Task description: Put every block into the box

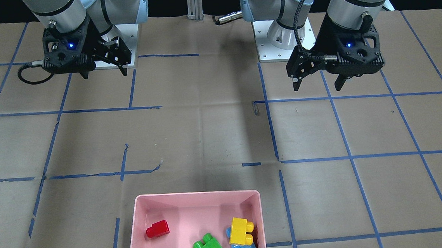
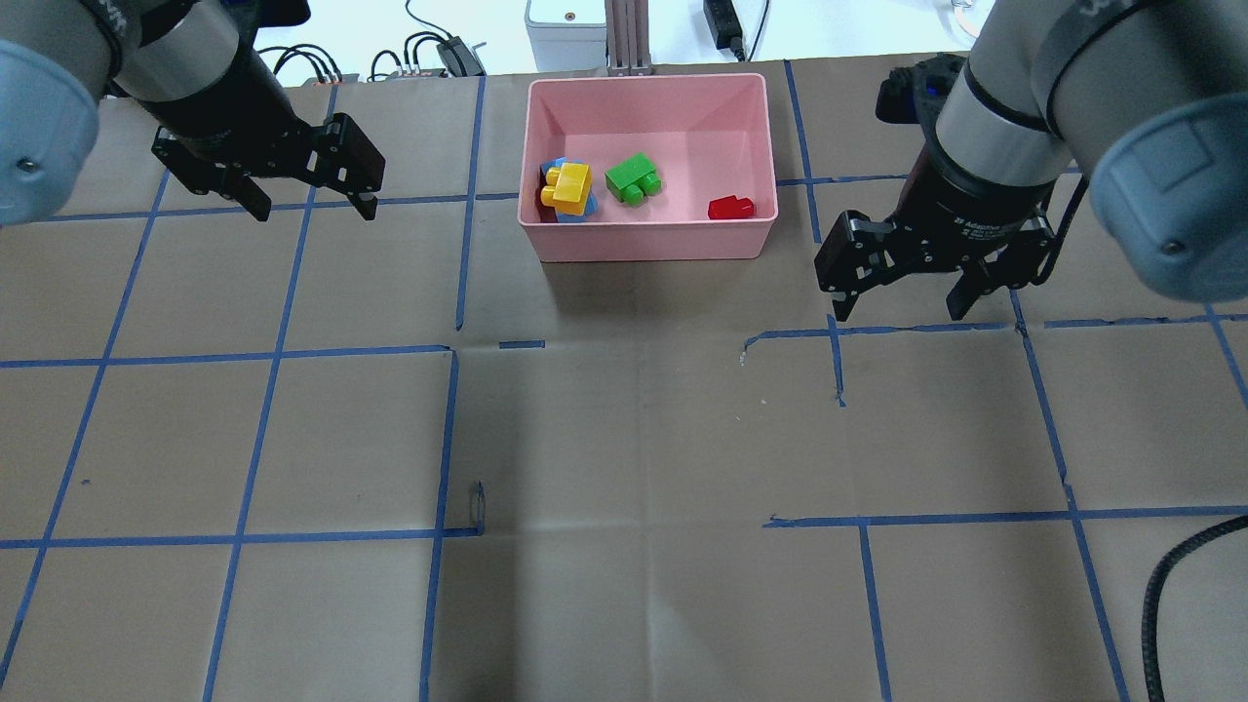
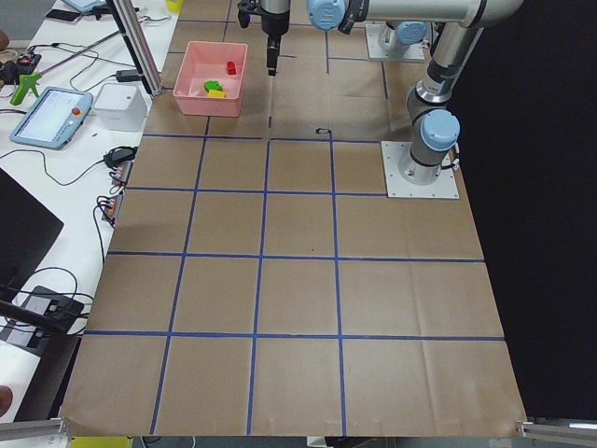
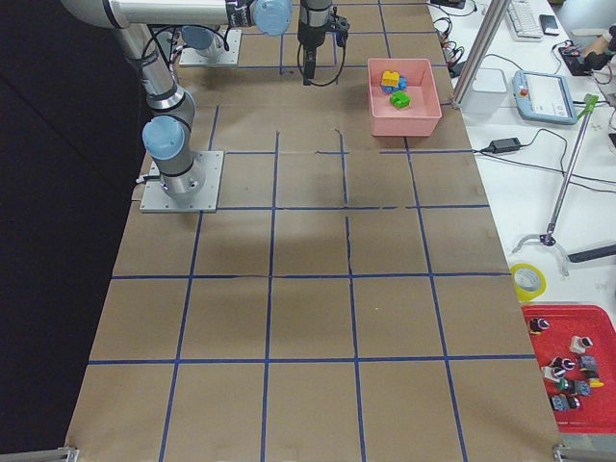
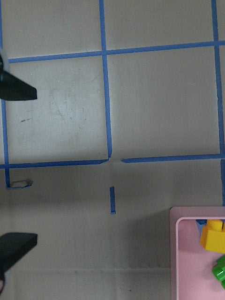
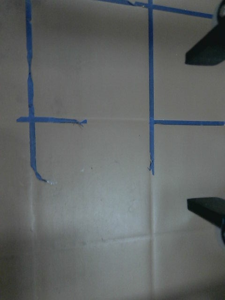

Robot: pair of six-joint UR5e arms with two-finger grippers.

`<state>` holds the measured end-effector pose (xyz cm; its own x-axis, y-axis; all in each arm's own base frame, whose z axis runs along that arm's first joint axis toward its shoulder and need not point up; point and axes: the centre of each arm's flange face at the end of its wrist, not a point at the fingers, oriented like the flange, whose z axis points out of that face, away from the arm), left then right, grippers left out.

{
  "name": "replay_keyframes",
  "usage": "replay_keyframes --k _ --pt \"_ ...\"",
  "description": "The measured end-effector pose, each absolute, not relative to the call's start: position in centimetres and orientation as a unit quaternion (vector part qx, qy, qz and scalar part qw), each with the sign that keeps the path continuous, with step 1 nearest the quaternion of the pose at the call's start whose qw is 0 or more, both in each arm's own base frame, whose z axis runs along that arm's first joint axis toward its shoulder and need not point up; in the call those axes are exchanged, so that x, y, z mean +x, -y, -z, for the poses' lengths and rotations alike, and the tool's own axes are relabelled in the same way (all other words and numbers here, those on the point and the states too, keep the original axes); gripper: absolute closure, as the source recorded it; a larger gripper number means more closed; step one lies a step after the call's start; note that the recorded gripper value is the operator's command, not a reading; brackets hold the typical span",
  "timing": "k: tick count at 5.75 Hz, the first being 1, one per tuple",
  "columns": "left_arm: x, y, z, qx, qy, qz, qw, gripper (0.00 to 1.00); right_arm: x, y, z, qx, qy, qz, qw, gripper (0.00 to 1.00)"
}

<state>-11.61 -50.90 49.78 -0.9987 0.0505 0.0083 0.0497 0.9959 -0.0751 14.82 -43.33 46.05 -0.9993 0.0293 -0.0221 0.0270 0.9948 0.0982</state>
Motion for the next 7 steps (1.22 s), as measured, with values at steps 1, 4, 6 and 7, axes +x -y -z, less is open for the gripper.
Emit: replay_keyframes --k 1,4,6,7 --pt "-11.6 50.9 -49.7 -0.025 0.999 -0.037 0.005 0.01 14.5 43.1 -45.8 0.022 -0.998 -0.05 -0.005 0.0" --pt "-11.6 50.9 -49.7 -0.025 0.999 -0.037 0.005 0.01 14.4 43.8 -46.3 0.026 -0.999 -0.037 -0.009 0.0" --pt "-11.6 50.9 -49.7 -0.025 0.999 -0.036 0.005 0.01 14.4 44.2 -46.7 0.025 -0.999 -0.02 -0.008 0.0" --pt "-11.6 50.9 -49.6 -0.025 0.999 -0.036 0.005 0.01 14.4 44.2 -46.7 0.025 -1.0 -0.018 -0.008 0.0"
